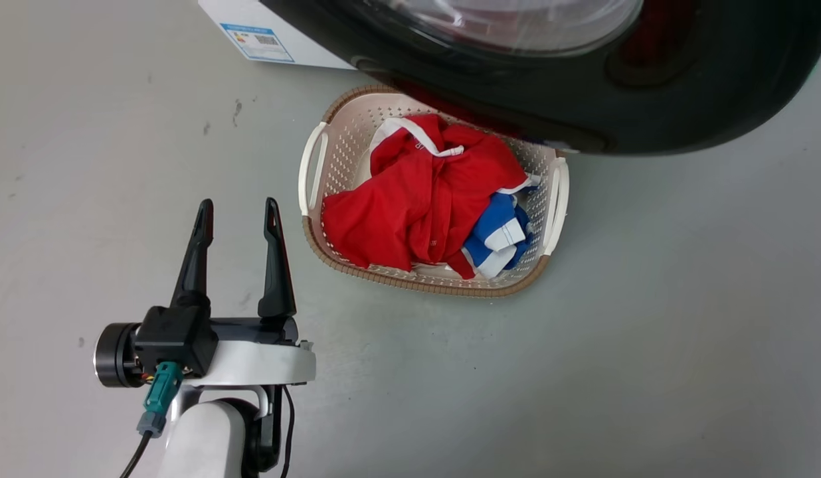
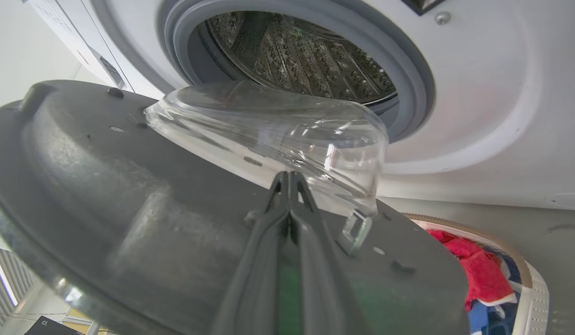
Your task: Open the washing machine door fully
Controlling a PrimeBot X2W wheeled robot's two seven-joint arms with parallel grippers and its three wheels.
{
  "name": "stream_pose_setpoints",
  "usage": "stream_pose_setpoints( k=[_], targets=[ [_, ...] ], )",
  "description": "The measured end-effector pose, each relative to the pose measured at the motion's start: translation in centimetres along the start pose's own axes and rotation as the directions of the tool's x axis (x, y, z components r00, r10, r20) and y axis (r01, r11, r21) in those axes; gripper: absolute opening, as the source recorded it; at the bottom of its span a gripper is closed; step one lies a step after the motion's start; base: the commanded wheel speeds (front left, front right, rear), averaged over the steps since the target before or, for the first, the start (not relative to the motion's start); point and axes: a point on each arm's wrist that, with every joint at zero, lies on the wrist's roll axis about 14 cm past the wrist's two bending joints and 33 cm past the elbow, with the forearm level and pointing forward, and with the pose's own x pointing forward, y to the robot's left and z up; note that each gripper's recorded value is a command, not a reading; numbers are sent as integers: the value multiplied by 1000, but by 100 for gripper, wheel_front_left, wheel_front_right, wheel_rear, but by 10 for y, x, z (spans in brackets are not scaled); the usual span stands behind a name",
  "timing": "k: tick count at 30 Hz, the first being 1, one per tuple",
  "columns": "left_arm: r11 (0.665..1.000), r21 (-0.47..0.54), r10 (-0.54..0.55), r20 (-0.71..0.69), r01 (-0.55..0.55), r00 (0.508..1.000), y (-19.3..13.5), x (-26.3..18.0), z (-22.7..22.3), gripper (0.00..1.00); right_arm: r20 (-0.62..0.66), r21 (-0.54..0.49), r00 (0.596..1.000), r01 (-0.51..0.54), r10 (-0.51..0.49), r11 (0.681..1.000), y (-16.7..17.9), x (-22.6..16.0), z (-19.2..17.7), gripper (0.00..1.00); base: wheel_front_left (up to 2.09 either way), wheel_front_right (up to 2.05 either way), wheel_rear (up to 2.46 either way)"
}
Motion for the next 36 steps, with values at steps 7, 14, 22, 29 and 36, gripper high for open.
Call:
stream_pose_setpoints(
  k=[7,14,22,29,36],
  targets=[
    [1000,4,-14,21,13,1000,-3,-2,8,100,-39,28,998,-43,44,999,18,-12,-27,0,0,0,0],
    [1000,12,-17,47,17,999,-3,-8,20,100,-69,62,992,-102,106,993,45,-23,-58,0,0,0,0],
    [1000,13,-12,75,11,997,-1,-19,34,100,-132,99,981,-132,145,986,67,-36,-100,0,0,0,0],
    [1000,17,-3,96,1,995,4,-30,44,100,-196,138,962,-166,191,976,90,-46,-137,0,0,0,0],
    [1000,19,10,111,-12,994,10,-43,52,100,-255,196,935,-199,246,960,115,-53,-176,0,0,0,0]
  ],
)
